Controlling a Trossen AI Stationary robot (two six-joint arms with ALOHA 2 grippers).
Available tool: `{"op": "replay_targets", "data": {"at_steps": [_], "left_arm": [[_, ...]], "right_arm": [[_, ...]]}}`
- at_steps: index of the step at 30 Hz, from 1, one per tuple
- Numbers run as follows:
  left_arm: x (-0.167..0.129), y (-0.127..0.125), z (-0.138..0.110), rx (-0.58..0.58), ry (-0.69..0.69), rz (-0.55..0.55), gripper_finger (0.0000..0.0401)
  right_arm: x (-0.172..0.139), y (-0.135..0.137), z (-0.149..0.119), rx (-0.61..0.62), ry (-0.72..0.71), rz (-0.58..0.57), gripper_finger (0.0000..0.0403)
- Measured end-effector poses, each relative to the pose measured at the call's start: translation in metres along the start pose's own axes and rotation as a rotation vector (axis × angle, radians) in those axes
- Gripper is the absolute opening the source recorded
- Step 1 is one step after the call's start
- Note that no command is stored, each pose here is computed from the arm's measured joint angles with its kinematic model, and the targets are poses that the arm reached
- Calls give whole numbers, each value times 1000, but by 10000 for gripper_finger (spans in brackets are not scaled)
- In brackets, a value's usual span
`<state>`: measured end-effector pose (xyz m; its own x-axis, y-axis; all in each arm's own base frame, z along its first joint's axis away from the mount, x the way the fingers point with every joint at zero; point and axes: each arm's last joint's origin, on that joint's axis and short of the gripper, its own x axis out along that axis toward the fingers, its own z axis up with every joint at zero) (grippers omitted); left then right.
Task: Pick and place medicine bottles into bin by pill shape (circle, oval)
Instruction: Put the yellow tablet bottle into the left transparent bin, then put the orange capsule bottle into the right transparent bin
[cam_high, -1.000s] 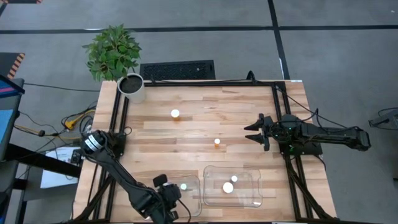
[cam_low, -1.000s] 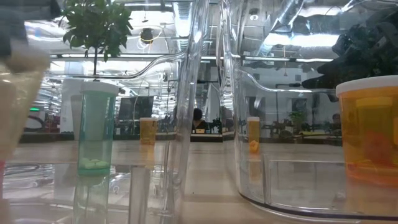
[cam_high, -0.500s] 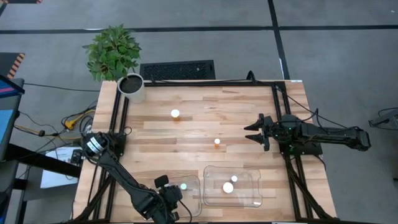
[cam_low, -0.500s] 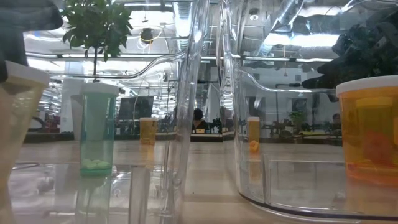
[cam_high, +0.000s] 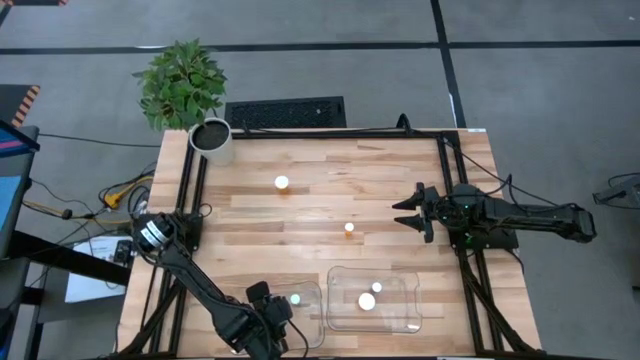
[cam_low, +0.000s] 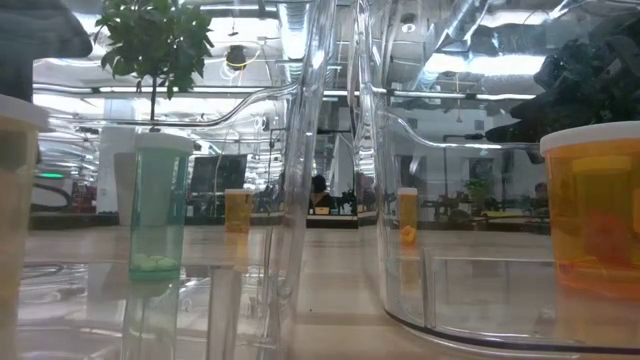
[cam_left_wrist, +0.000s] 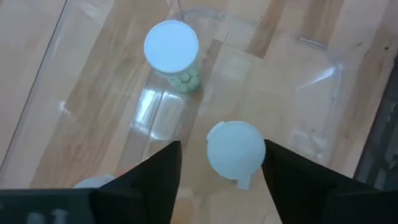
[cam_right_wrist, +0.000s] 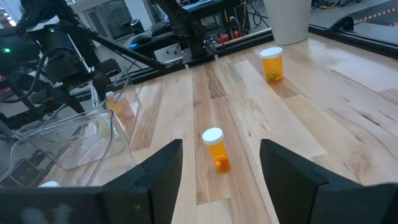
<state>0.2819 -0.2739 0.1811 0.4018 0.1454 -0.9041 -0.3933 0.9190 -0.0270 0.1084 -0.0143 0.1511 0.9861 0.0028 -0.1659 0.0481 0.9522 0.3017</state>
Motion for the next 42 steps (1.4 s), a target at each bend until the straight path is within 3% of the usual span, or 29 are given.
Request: {"op": "replay_targets", "data": {"at_steps": [12, 19, 24, 29, 32, 37, 42], "left_arm": [[-15, 10, 13, -26, -17, -3, 257], [-50, 33, 40, 4, -168, 19, 259], [-67, 58, 77, 106, -339, 101, 259], [-58, 88, 127, 221, -377, 138, 259], [-47, 108, 156, 296, -363, 103, 259], [-31, 142, 204, 367, -456, 37, 259], [-15, 171, 232, 391, -502, 23, 259]], "right_arm": [[0, 0, 0, 0, 0, -1, 225], [0, 0, 0, 0, 0, 0, 225], [0, 0, 0, 0, 0, 0, 225], [0, 0, 0, 0, 0, 0, 225], [0, 0, 0, 0, 1, 0, 225], [0, 0, 0, 0, 0, 0, 225], [0, 0, 0, 0, 0, -1, 225]]}}
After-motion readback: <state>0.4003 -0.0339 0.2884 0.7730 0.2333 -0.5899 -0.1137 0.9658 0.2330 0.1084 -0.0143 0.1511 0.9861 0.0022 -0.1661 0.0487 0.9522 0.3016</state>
